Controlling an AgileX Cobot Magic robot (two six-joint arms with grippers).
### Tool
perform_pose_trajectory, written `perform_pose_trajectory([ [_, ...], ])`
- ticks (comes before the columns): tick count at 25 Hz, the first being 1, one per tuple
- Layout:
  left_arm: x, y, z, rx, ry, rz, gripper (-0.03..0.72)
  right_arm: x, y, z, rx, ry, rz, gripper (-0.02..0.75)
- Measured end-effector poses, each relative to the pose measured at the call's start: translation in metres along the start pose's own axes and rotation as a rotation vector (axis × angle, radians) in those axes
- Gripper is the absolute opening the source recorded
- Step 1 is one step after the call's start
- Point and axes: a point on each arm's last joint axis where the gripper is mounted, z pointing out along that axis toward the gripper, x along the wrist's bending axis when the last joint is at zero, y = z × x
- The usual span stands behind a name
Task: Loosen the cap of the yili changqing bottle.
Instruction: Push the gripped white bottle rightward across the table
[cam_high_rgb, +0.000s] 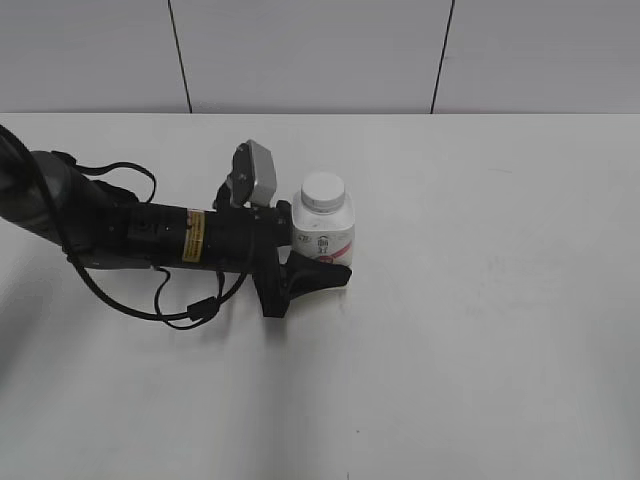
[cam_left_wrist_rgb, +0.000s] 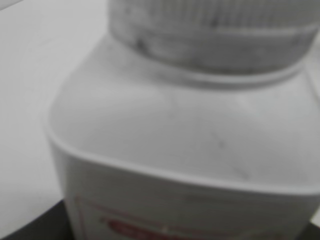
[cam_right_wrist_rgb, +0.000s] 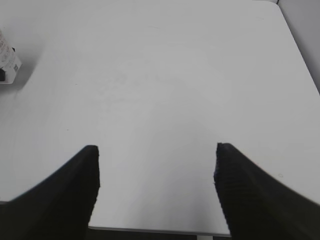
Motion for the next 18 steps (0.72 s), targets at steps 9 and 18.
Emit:
perform_pose_trajectory([
  [9, -0.005, -0.028, 0.009, 0.003, -0.033, -0.073, 0.424, 0.0, 0.0, 0.0, 0.0, 0.0, 0.0, 0.565],
  [18, -0.006, -0.029, 0.01, -0.035, -0.043, -0.092, 0.424, 0.0, 0.0, 0.0, 0.0, 0.0, 0.0, 0.565],
])
